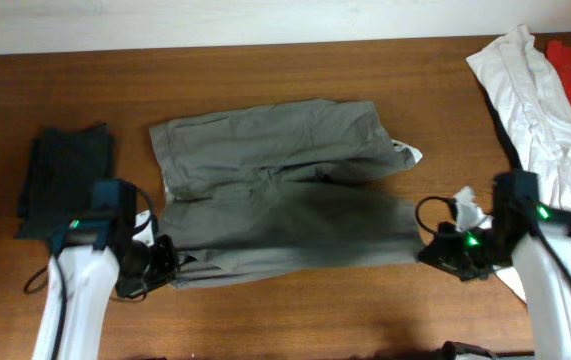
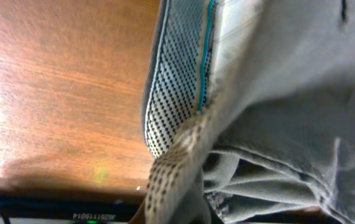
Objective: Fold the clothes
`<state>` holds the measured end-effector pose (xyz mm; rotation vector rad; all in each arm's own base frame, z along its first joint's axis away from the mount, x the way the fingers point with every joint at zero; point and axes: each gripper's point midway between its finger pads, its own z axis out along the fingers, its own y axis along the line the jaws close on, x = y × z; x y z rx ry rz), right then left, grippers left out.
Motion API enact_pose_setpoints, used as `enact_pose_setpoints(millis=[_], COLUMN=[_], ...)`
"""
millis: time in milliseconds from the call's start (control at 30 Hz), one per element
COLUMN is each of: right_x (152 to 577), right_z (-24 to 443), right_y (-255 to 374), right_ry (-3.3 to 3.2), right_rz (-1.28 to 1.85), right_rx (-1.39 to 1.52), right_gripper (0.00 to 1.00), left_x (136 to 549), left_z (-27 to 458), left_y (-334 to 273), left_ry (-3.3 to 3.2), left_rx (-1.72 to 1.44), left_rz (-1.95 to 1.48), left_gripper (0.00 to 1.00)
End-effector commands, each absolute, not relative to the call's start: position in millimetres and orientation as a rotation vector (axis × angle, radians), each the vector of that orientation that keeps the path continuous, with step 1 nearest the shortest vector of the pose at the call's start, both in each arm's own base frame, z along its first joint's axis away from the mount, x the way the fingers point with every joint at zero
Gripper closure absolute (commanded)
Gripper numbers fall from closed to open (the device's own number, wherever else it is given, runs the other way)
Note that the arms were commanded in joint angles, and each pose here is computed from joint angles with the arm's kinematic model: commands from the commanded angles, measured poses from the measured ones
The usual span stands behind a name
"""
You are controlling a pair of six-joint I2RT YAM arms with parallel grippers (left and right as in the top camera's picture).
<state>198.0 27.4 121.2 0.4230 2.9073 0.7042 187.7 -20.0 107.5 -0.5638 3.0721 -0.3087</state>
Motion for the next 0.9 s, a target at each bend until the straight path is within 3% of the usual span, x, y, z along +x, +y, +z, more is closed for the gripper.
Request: enact_pose_setpoints(millis=[0, 433, 667, 867], right_x=[196, 193, 263, 339], right_z=[153, 276, 288, 269], right_y=[11, -18, -32, -25], right_ry=[2.738, 2.275, 2.205, 2.195], right_rz=[0.555, 0.228, 0.28, 0.443], right_rx=[0.439, 0.395, 0.321, 0.202], right_gripper=[0.96, 0.96, 0.96, 0.96], left_x=[188, 187, 238, 280], left_z=[139, 217, 226, 194], left_y=[-10, 20, 26, 32], left_ry=[2.919, 2.466, 2.369, 2.457], left_rx=[-0.541, -0.61, -0.601, -0.627], left_rz=[-0.274, -0.12, -0.136, -0.119], left_gripper=[1.0, 0.99, 0.99, 0.99])
